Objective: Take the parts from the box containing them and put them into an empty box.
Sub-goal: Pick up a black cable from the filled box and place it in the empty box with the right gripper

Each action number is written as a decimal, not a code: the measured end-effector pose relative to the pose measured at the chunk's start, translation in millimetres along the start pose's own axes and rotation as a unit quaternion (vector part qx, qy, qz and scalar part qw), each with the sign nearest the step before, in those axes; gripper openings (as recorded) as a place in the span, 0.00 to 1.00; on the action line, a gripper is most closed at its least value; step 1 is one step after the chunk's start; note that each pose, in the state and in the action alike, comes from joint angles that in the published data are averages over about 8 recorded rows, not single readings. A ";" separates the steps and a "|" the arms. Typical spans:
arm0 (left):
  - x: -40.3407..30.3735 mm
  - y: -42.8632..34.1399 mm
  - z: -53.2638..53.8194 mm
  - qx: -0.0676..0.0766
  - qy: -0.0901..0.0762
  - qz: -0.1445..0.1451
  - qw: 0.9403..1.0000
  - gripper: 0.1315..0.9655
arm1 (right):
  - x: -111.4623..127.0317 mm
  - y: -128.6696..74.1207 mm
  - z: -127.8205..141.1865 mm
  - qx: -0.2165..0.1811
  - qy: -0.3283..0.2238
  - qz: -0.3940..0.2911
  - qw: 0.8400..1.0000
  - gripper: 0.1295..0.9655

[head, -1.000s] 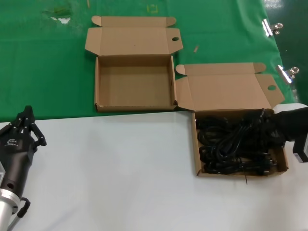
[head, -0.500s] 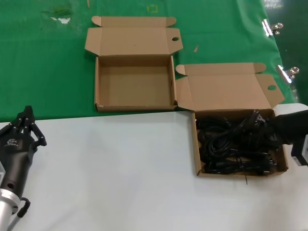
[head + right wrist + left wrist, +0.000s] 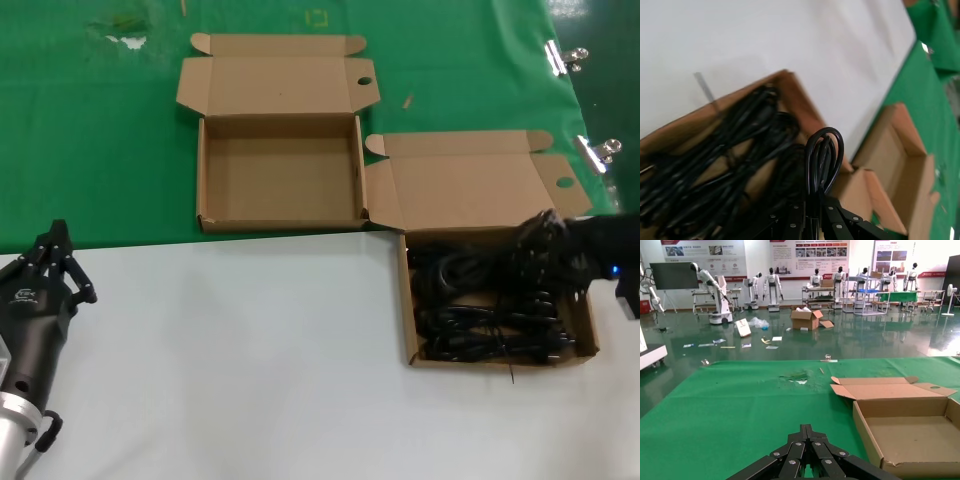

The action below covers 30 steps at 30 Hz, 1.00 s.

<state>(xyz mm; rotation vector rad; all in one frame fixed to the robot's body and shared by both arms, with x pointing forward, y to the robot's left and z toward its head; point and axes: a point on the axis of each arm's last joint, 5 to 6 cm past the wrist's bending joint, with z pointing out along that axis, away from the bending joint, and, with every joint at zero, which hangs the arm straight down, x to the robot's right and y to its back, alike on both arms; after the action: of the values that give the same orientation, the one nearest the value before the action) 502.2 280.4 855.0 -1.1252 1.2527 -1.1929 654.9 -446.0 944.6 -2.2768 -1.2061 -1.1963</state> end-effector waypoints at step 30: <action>0.0 0.0 0.0 0.000 0.000 0.000 1.000 0.01 | 112.0 -37.1 21.7 -0.028 0.052 0.203 0.977 0.05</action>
<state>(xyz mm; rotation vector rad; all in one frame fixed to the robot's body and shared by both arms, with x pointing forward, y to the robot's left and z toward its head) 502.2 280.4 855.0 -1.1250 1.2527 -1.1928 670.9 -350.4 1015.3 -2.3164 -0.6335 -1.1807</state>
